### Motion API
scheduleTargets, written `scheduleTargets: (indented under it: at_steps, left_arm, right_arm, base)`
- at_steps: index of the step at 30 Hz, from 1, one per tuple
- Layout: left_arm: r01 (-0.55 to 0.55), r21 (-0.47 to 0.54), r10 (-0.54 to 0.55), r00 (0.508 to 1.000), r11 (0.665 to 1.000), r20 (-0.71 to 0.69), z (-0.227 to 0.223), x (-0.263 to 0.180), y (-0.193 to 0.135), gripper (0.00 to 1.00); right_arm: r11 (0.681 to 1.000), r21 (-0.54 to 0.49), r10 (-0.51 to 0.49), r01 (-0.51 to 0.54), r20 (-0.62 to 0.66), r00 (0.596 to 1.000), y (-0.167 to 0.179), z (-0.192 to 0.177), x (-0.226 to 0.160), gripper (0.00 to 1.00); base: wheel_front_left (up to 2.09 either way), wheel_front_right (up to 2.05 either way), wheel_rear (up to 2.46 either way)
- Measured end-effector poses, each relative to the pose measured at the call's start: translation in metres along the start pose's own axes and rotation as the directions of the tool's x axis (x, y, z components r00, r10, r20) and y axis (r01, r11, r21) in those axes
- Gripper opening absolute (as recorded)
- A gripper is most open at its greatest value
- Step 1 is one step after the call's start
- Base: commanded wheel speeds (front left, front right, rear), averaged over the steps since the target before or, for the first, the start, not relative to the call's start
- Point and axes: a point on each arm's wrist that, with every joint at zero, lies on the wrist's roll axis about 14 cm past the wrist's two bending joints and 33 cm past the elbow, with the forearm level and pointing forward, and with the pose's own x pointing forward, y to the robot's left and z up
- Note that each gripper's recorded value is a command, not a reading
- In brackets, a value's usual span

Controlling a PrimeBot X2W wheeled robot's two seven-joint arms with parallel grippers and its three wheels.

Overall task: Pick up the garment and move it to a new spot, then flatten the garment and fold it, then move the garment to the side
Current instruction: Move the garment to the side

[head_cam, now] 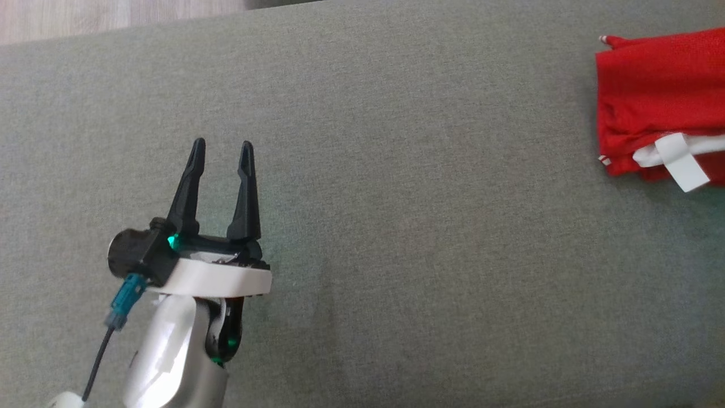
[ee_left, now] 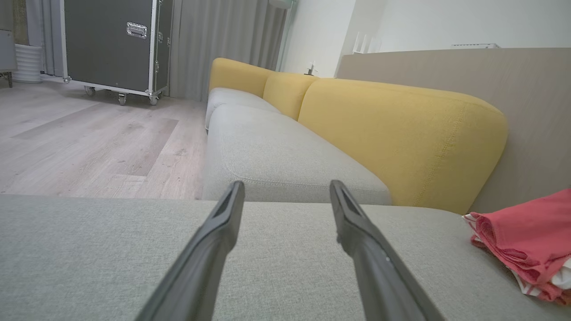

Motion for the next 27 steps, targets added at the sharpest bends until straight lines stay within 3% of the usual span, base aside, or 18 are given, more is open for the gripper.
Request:
scheduleTargets:
  at_steps: [7,8,9,17,22,27]
  left_arm:
    - [-0.007,0.012,0.007,1.0,1.0,-0.018,-0.007,0.0,0.005,1.0]
    - [-0.008,0.014,0.008,1.0,1.0,-0.021,-0.008,0.0,0.005,1.0]
    - [-0.008,0.013,0.009,1.0,1.0,-0.023,-0.009,0.0,0.005,1.0]
    - [0.001,0.019,-0.001,1.0,1.0,0.006,0.004,0.0,0.002,1.0]
    - [0.002,0.027,-0.003,0.999,1.0,0.049,0.022,-0.004,-0.002,1.0]
    - [-0.012,0.036,0.009,0.997,0.999,0.078,0.036,-0.018,-0.004,1.0]
  right_arm:
    - [1.0,0.015,-0.019,0.019,-0.049,0.999,-0.003,-0.015,0.003,0.0]
    - [0.999,0.022,-0.024,0.025,-0.052,0.998,-0.004,-0.017,0.003,0.09]
    - [0.999,0.036,-0.031,0.033,-0.055,0.998,-0.006,-0.018,0.003,1.0]
    - [0.995,0.087,-0.061,0.057,0.041,0.997,-0.006,0.008,-0.004,1.0]
    - [0.987,0.153,-0.07,0.04,0.198,0.978,0.007,0.061,-0.013,1.0]
    - [0.97,0.241,-0.073,-0.029,0.402,0.913,0.029,0.131,-0.035,1.0]
  base:
    - [0.0,0.0,0.0]
    - [0.0,0.0,0.0]
    - [0.0,0.0,0.0]
    - [0.0,0.0,0.0]
    - [0.0,0.0,0.0]
    - [0.0,0.0,0.0]
